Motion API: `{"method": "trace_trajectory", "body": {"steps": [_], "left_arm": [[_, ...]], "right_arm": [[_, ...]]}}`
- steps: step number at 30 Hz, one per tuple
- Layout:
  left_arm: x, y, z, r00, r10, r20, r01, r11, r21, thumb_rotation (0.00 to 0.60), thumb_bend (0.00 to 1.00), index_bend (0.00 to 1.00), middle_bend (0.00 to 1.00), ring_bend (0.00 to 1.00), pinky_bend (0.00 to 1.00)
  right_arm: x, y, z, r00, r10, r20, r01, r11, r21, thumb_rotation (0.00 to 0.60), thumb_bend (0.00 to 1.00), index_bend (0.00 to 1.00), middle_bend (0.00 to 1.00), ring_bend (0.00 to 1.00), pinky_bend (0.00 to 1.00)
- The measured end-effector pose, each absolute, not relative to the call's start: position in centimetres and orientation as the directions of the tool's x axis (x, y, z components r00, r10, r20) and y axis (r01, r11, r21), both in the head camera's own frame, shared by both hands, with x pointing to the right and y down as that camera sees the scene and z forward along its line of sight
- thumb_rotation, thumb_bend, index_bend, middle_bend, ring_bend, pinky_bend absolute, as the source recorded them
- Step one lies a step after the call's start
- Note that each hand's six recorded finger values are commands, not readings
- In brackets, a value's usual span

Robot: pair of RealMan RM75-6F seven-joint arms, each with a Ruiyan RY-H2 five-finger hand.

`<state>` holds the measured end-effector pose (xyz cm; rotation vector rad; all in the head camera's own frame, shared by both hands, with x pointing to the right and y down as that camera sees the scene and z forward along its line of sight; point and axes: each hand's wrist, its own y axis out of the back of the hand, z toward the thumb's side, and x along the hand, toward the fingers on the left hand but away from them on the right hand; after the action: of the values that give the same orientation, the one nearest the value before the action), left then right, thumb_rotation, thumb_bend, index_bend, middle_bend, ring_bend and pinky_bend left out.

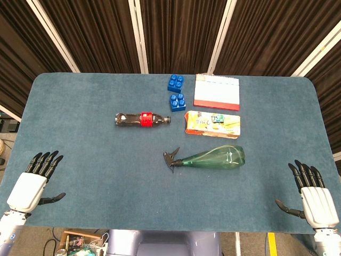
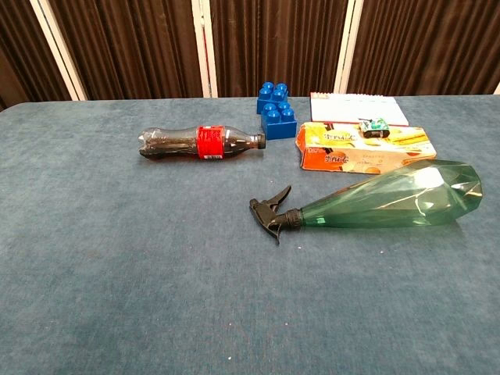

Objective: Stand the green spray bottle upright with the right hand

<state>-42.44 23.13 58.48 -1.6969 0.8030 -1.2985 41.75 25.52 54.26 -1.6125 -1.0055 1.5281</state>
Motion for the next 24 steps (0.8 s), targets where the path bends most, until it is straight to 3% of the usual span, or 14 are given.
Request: {"method": "trace_trajectory", "body": {"steps": [15, 24], "left_arm": [[-42.1, 23.5, 58.2, 0.272, -0.856, 0.439, -0.001, -0.457, -0.890, 0.600, 0.00, 0.00, 0.00, 0.00, 0.01], [-42.5, 23.6, 57.3, 0.263, -0.868, 0.421, -0.018, -0.441, -0.897, 0.600, 0.00, 0.00, 0.00, 0.00, 0.01]], "right_arm": [[41.1, 25.6, 54.0, 0.022, 0.897, -0.442, 0.066, -0.443, -0.894, 0.600, 0.24, 0.00, 0.00, 0.00, 0.00], [37.4, 25.1, 55.5, 0.114, 0.890, -0.442, -0.017, -0.443, -0.896, 0.600, 0.23, 0.00, 0.00, 0.00, 0.00]]}}
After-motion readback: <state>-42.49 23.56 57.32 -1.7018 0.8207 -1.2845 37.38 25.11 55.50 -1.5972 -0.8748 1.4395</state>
